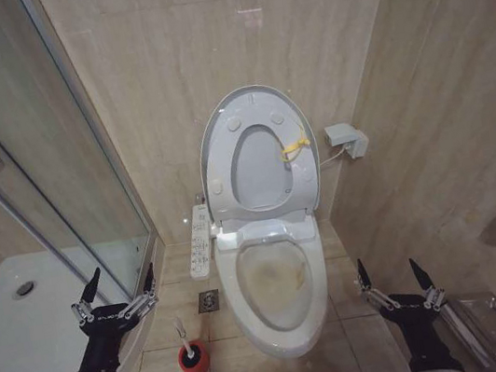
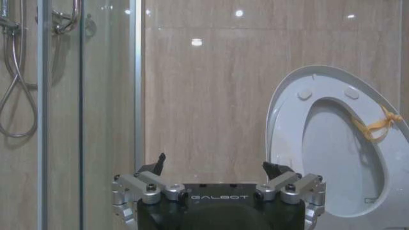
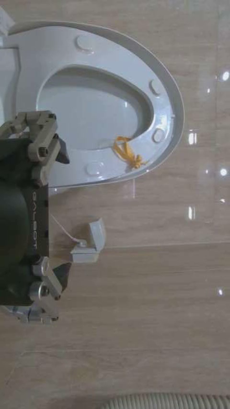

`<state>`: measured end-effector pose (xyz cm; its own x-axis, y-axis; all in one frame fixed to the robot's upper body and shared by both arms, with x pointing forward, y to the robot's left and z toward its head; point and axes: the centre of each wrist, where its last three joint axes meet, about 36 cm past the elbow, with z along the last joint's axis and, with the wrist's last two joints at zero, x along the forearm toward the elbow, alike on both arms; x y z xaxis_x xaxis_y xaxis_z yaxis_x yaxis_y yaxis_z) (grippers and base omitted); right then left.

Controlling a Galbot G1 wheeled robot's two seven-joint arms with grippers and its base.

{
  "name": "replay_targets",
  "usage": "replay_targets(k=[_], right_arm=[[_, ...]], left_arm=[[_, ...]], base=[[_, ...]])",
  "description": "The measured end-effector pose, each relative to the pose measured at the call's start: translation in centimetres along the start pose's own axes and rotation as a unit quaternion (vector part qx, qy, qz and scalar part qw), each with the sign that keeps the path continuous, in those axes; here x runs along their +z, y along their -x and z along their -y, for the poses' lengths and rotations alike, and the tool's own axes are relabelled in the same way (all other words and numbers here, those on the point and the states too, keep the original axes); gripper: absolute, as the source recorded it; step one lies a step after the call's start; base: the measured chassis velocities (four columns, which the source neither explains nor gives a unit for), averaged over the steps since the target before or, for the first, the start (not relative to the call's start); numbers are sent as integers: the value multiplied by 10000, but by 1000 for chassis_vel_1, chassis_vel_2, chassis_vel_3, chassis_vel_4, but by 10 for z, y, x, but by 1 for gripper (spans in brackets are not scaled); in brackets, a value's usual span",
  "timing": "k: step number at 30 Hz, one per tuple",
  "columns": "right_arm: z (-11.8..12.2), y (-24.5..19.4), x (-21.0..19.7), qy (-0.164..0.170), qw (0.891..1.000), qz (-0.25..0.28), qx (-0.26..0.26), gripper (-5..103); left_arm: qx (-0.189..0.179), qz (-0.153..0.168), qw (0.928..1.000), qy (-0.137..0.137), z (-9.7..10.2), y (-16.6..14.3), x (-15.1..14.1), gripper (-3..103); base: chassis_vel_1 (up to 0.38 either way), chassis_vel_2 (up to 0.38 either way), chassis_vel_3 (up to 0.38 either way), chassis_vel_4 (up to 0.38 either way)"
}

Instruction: Open the toilet lid, clean the toilet bowl with a toilet brush, close the toilet lid, and flush.

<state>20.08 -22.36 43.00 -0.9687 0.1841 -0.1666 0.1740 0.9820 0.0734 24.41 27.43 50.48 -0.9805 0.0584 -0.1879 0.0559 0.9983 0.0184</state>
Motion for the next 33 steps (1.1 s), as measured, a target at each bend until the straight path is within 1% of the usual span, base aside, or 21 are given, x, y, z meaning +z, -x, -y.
replay_targets(k=[14,16,17,20,21,25,26,29,30,32,33], right_arm=[[0,0,0,0,10000,0,0,100],[0,0,0,0,10000,0,0,100],[0,0,0,0,10000,0,0,100],[0,0,0,0,10000,-1,0,100],[0,0,0,0,10000,-1,0,100],[0,0,0,1,10000,-1,-1,100],[0,0,0,1,10000,-1,-1,100],[0,0,0,1,10000,0,0,100],[0,0,0,1,10000,0,0,100],[0,0,0,0,10000,-1,-1,100],[0,0,0,0,10000,-1,-1,100]], left_arm=[[-19,13,10000,12,-1,4,4,100],[-82,38,9999,67,-5,16,15,100],[-82,38,9999,67,-5,16,15,100],[-211,102,9995,188,-12,43,36,100],[-211,102,9995,188,-12,43,36,100],[-356,186,9986,341,-21,78,57,100],[-356,186,9986,341,-21,78,57,100],[-484,260,9973,486,-28,110,71,100],[-484,260,9973,486,-28,110,71,100],[-566,307,9962,585,-33,133,78,100],[-566,307,9962,585,-33,133,78,100]], base=[[0,0,0,0],[0,0,0,0],[0,0,0,0],[0,0,0,0],[0,0,0,0],[0,0,0,0],[0,0,0,0],[0,0,0,0],[0,0,0,0],[0,0,0,0],[0,0,0,0]])
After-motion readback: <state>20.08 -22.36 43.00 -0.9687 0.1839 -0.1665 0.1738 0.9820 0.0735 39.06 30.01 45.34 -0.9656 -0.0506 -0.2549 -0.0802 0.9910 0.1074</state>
